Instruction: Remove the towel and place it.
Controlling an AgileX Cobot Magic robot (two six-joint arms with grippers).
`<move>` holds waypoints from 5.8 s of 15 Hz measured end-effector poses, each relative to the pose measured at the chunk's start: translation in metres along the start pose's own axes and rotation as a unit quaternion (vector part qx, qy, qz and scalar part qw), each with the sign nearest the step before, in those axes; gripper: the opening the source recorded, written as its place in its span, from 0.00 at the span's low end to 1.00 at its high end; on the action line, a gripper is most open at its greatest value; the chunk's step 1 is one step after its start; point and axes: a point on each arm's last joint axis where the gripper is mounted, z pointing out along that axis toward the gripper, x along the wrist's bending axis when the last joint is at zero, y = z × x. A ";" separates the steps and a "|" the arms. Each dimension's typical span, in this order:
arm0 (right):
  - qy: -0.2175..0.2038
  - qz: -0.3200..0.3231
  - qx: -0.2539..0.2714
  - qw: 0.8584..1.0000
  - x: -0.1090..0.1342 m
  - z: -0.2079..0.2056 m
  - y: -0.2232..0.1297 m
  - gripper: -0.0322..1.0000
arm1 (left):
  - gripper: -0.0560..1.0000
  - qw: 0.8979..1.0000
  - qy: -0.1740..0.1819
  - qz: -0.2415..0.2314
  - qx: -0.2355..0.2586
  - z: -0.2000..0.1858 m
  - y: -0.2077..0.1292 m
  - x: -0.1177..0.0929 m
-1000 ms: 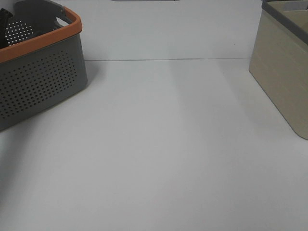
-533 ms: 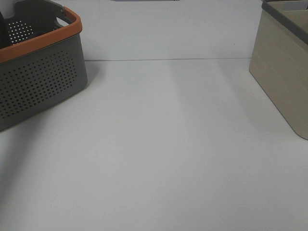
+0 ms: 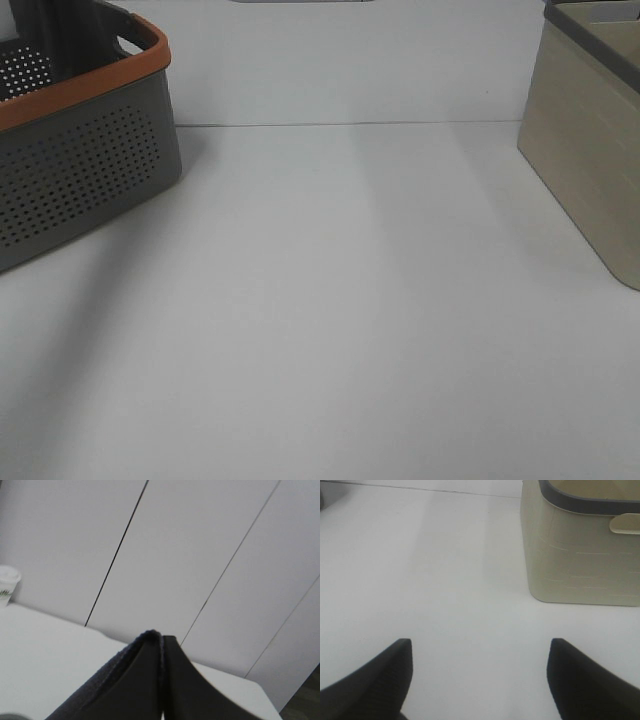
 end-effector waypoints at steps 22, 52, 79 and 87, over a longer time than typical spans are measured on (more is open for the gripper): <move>0.133 -0.070 -0.034 0.988 0.020 0.085 0.088 0.75 | 0.05 0.972 -0.171 0.160 0.037 -0.061 0.000 -0.195; 0.087 0.025 -0.037 0.995 0.229 0.296 0.064 0.73 | 0.05 0.973 -0.054 0.151 0.169 -0.031 -0.128 -0.226; -0.098 0.052 -0.038 0.993 0.220 0.339 0.059 0.68 | 0.05 0.967 -0.073 0.200 0.136 -0.030 -0.138 -0.242; -0.119 0.030 -0.062 0.991 0.215 0.351 0.053 0.05 | 0.05 0.967 -0.074 0.200 0.138 -0.029 -0.140 -0.242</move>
